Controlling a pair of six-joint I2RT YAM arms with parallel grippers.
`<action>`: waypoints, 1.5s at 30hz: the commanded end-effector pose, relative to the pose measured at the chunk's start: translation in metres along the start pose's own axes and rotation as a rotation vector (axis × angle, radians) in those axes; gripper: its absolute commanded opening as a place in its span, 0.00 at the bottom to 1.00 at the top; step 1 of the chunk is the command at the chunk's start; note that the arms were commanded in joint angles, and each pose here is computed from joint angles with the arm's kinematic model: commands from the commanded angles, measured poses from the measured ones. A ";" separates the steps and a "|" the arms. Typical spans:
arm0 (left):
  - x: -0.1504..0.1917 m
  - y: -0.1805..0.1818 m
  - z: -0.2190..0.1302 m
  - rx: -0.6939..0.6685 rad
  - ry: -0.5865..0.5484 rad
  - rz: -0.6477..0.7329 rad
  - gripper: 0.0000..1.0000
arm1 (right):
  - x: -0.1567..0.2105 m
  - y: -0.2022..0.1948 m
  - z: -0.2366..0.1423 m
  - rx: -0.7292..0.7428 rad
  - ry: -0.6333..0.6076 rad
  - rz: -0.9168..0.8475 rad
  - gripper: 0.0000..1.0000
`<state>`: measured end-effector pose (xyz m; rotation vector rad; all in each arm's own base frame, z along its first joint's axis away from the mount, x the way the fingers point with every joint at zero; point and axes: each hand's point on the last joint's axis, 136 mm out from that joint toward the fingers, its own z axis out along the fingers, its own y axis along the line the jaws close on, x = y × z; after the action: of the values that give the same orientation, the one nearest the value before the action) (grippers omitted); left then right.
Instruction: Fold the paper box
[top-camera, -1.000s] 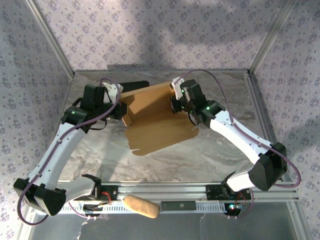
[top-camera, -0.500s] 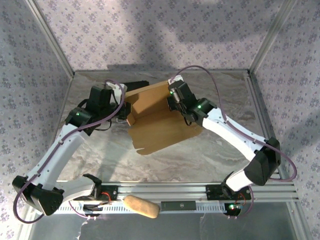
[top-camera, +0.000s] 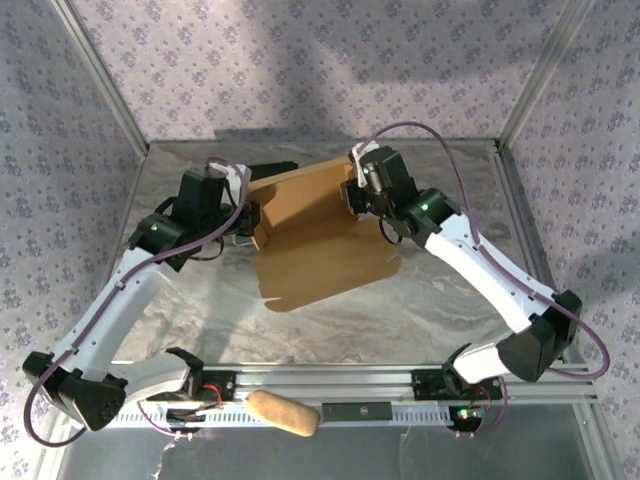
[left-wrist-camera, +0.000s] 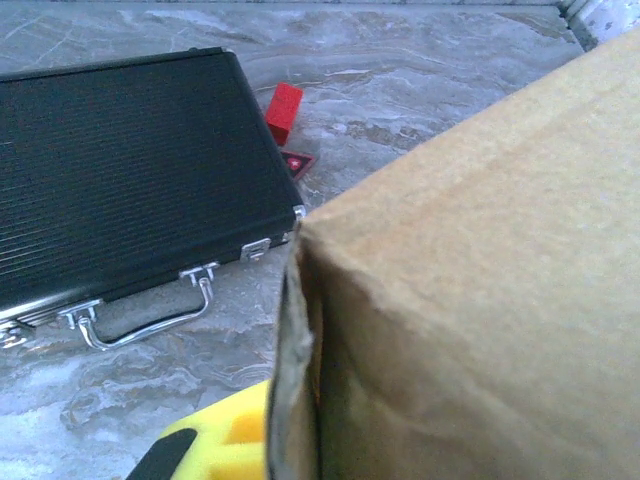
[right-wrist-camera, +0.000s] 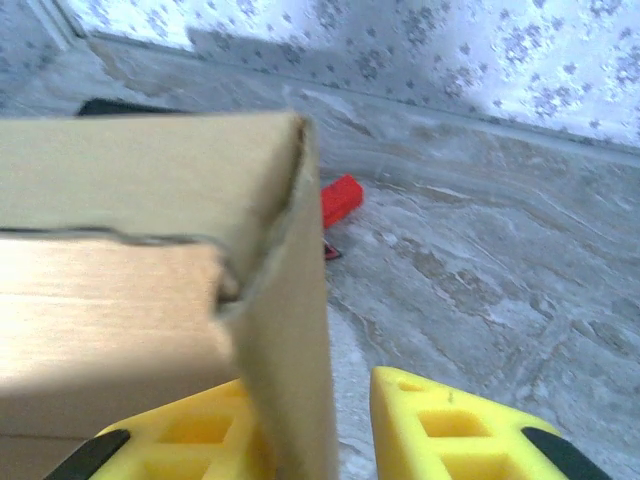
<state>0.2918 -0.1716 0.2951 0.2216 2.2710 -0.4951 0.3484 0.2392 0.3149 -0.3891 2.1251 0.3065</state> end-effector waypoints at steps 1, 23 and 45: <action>-0.010 -0.004 -0.005 -0.005 -0.015 -0.012 0.00 | -0.007 0.005 -0.015 -0.046 -0.009 -0.009 0.33; -0.011 -0.010 -0.004 0.014 -0.002 0.005 0.00 | 0.004 -0.010 0.018 0.007 0.045 -0.006 0.26; -0.006 -0.003 0.010 -0.074 0.010 0.041 0.00 | 0.020 -0.030 -0.002 0.472 0.137 0.055 0.00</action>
<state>0.2994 -0.1771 0.2912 0.2210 2.2925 -0.4417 0.3558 0.2355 0.2919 -0.2334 2.2527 -0.0330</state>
